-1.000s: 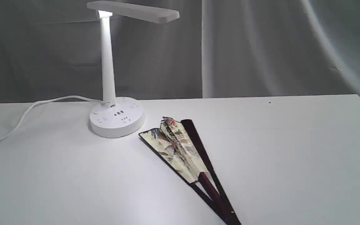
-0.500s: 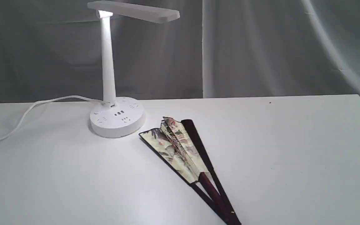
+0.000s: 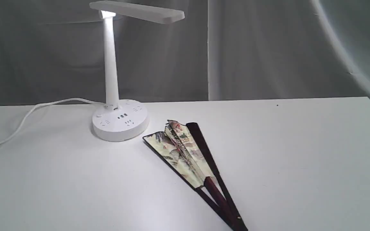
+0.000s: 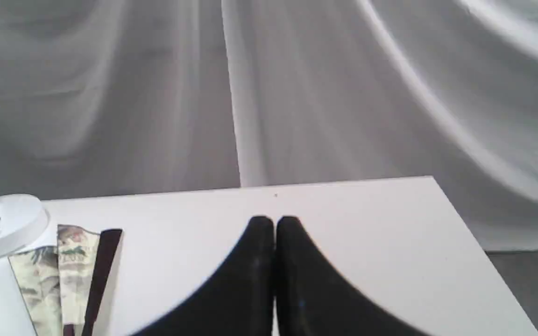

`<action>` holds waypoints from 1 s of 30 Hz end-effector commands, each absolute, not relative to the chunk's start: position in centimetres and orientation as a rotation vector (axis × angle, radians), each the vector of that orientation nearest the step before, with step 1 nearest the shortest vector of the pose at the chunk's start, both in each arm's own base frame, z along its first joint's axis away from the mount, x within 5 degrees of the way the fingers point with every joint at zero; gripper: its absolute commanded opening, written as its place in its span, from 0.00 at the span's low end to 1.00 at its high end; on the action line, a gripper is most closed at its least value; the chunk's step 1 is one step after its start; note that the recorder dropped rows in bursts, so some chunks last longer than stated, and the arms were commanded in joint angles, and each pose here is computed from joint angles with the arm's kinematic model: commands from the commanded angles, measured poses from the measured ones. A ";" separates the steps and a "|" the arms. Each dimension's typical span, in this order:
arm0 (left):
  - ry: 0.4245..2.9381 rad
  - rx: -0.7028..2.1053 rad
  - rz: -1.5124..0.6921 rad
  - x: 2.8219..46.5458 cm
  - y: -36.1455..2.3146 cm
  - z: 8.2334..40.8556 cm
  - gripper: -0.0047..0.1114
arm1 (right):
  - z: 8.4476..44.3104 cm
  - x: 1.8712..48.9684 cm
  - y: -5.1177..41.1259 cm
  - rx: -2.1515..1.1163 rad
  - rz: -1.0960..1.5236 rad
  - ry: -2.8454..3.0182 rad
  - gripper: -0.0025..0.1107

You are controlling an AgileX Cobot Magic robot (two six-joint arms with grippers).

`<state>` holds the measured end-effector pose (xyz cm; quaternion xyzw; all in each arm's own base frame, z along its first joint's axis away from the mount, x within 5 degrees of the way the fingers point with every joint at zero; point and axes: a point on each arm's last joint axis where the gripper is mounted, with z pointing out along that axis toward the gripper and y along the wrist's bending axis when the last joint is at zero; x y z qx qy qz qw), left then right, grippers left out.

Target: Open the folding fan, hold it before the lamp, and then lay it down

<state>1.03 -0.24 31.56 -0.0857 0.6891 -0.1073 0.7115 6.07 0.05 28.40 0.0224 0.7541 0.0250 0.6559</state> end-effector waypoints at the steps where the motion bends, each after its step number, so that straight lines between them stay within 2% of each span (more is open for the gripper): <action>1: 1.532 -0.199 -0.241 1.0 -0.2 31.6 0.04 | 29.1 7.3 0.1 0.044 0.054 1.805 0.02; 6: 1.570 -0.220 -0.251 1.7 -0.2 31.5 0.04 | 29.7 9.3 0.1 0.049 0.057 1.898 0.02; 16: 1.842 -0.262 -0.226 7.3 -0.2 30.4 0.04 | 29.0 12.6 0.3 0.067 0.074 2.028 0.02; 30: 2.051 -0.261 -0.181 13.8 -0.2 29.4 0.04 | 27.2 15.9 0.4 0.103 0.099 2.110 0.02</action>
